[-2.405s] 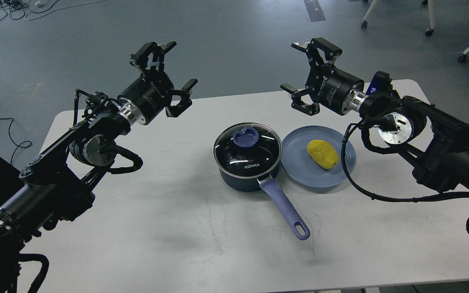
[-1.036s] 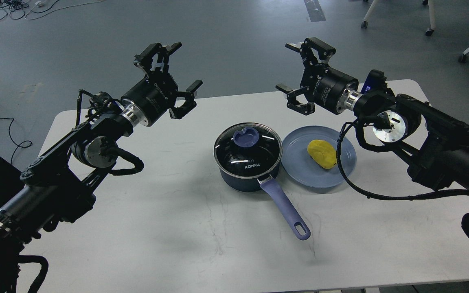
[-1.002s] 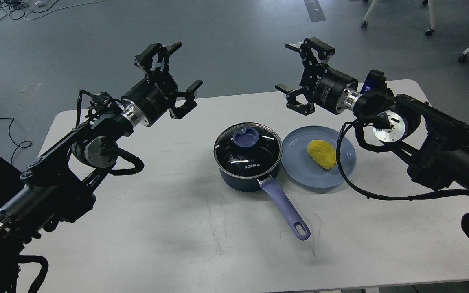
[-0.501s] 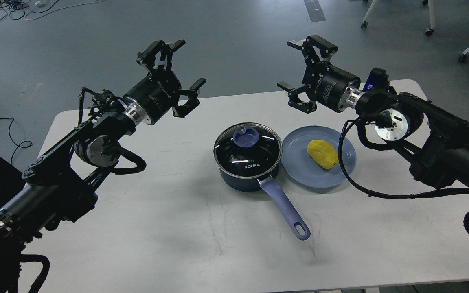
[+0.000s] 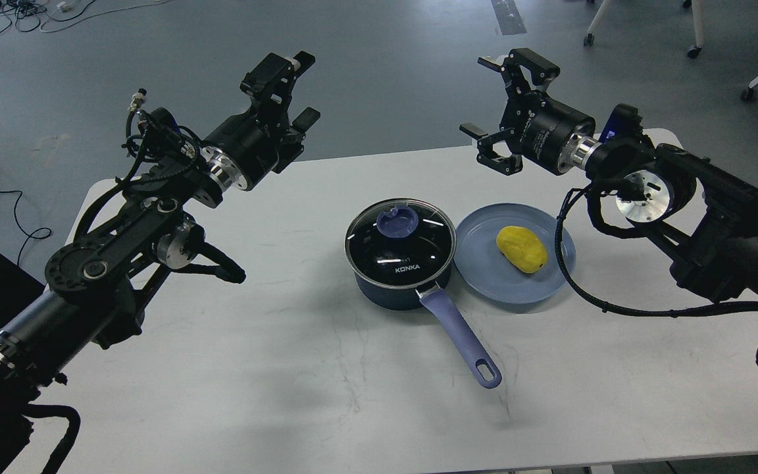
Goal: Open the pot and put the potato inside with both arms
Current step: 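Move the left gripper down to the glass lid knob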
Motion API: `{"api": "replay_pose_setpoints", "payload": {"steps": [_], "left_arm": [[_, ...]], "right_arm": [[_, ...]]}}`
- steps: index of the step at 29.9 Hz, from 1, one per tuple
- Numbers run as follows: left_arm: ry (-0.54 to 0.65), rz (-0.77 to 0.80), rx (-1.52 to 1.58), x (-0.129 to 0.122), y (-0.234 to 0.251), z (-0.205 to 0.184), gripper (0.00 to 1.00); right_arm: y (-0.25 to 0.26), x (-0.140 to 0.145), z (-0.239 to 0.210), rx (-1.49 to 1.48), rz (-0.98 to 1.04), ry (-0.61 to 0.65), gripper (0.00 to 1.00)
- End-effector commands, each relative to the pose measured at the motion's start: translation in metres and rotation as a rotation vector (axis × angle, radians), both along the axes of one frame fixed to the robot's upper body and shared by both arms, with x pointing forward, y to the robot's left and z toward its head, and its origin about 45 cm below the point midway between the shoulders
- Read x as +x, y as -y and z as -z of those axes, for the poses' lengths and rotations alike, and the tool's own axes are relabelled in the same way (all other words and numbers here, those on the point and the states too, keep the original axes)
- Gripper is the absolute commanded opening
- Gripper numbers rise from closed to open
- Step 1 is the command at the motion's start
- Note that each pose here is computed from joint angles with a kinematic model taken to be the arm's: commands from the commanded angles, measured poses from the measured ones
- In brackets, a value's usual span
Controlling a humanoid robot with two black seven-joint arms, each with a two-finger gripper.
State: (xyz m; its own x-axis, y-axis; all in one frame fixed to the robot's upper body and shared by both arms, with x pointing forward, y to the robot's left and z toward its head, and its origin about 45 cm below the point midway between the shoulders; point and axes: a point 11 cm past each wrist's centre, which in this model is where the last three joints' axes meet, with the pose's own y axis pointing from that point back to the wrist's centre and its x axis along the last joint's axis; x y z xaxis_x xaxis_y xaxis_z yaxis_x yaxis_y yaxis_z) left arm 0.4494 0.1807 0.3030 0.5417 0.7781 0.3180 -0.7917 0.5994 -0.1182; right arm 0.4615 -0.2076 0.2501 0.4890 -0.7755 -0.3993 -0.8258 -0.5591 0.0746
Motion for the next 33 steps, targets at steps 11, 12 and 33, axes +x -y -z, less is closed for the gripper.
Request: {"api": "replay_pose_setpoints", "payload": {"steps": [11,12,33], "left_arm": [[0.304,0.129,0.424,-0.017,0.034,-0.006,0.98],[0.326,0.134,0.447,-0.017,0.035,-0.007,0.98],[0.795,0.488,1.131,-0.043,0.068,0.068,0.98]], "right_arm": [[0.074,0.005,-0.012,-0.023,0.148,0.022,1.0],[0.084,0.004,-0.013,-0.006,0.172,0.02,1.0],[0.164,0.0,-0.012,0.025,0.347,-0.024,1.0]]}}
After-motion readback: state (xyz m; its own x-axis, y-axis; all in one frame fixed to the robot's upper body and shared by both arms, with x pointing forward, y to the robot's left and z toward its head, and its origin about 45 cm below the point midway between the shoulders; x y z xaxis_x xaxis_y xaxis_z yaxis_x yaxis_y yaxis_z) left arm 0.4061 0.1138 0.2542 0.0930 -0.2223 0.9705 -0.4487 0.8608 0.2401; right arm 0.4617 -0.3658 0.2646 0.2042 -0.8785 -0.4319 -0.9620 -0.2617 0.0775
